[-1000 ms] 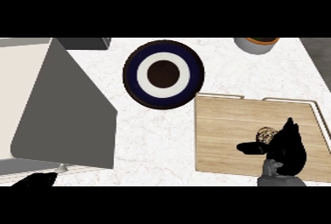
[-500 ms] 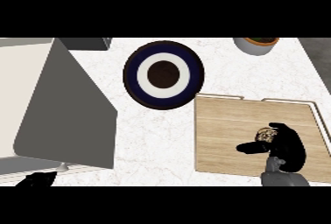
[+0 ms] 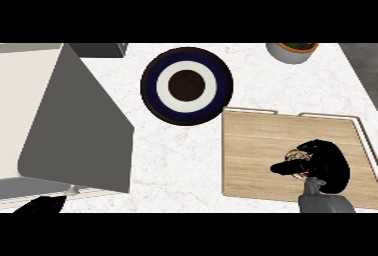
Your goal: Pick the cupcake from the tray and place it in the plate
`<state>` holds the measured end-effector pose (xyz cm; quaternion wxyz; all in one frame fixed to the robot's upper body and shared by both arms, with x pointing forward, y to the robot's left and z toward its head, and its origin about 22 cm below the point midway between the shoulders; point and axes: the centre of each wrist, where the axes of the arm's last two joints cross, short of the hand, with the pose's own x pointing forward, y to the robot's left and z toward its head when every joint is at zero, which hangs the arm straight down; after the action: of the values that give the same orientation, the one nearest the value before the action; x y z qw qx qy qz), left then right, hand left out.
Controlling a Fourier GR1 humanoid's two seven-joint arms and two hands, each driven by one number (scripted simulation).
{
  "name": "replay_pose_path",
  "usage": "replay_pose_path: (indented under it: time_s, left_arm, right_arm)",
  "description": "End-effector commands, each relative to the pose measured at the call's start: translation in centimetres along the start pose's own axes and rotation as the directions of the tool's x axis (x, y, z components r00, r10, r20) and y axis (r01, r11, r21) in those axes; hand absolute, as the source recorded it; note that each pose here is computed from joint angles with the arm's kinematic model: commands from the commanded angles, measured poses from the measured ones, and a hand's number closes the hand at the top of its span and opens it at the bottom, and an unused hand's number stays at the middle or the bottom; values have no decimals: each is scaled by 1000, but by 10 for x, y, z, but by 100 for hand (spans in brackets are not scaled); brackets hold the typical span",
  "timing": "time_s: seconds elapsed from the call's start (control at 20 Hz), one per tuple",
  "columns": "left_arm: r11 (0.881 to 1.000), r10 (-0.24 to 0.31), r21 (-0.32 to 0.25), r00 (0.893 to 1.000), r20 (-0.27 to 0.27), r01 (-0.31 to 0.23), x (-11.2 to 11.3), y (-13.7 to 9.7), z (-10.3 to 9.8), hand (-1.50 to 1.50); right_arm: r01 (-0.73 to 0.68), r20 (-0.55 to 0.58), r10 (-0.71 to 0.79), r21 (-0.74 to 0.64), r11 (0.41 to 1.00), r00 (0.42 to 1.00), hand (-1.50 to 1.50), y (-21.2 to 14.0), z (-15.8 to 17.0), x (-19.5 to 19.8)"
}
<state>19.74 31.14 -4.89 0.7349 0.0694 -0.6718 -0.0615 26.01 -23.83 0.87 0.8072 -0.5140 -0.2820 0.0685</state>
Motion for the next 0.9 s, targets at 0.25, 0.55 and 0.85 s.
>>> replay_pose_path:
  time_s: [0.25,0.55,0.85]
  left_arm:
    - [998,2,-58,996,90,3,21,-10,-20,0]
    - [998,11,-63,993,115,-4,28,-19,-30,0]
    - [999,8,-39,995,101,-4,30,-11,-33,0]
  right_arm:
    - [-142,664,88,28,989,743,150,-20,-2,49]
    - [-165,914,-36,112,980,405,150,-45,-22,61]
    - [-98,972,-160,178,979,169,150,-99,-85,62]
